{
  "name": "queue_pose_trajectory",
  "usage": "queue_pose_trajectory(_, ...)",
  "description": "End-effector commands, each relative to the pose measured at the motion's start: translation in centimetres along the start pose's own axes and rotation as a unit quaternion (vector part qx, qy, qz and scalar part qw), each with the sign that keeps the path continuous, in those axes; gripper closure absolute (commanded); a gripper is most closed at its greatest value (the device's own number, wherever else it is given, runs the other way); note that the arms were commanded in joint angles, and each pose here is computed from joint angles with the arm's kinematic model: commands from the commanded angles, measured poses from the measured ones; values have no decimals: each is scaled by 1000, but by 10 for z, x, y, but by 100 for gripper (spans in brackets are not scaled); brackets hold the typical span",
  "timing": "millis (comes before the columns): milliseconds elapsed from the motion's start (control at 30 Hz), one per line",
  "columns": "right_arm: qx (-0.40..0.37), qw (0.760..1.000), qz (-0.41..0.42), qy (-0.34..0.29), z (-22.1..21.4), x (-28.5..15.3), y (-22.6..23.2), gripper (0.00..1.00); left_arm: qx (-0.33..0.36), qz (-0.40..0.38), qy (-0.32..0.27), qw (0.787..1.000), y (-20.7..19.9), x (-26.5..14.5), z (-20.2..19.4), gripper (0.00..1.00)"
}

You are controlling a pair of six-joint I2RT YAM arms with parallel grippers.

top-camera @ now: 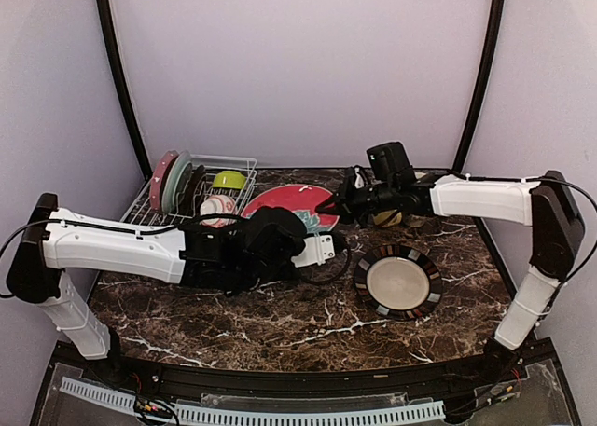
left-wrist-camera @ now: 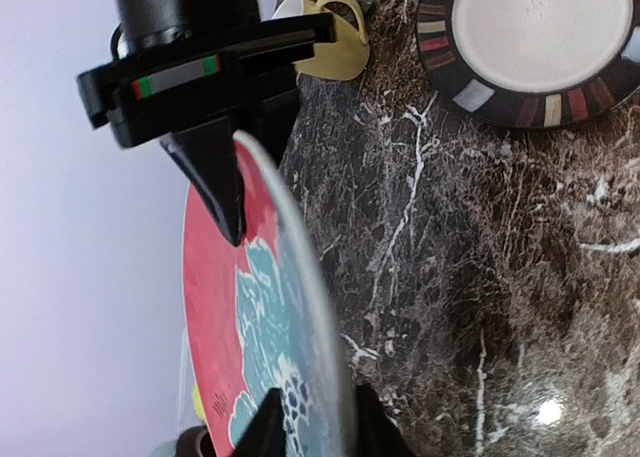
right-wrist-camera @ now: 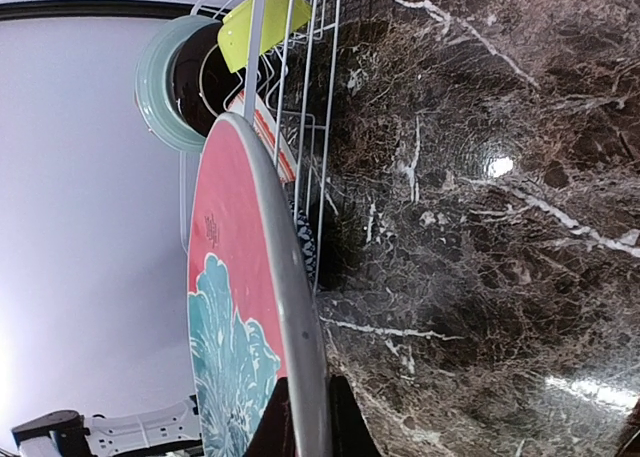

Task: Unload the mixed dishes from the dish rack
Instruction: Pass from the left arm to the right

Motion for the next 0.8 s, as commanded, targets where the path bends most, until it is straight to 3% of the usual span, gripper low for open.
queue_pose_trajectory(0,-78,994,36,-70,11,-32,30,100,-85,5,-49,995,38,-27,23,61)
queue_pose_trajectory(133,-92,991,34,-88,10,-51,22,100,-127,-34,-87,987,41,-45,29,36)
queue_pose_trajectory(233,-105,990,36,-84,4,-66,11,100,-167,-69,-126,976,47,-60,36,26)
queue_pose_trajectory(433,-132,988,28,-73,-17,-106,-22,100,-287,-117,-177,934,87,-74,27,21)
queue_pose_trajectory(767,-75,990,-42,-111,-41,-176,-100,100,-451,-66,-185,871,166,-62,-31,18)
Point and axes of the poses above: each gripper's point midway between its finger pads, its own x axis out along the fingers, its own y axis along the line the jaws close on, z = x × y, the point moved 3 cm from there along -x, back along the fingers, and after that the axes turned 4 degrees about -x, right-handed, at the moved point
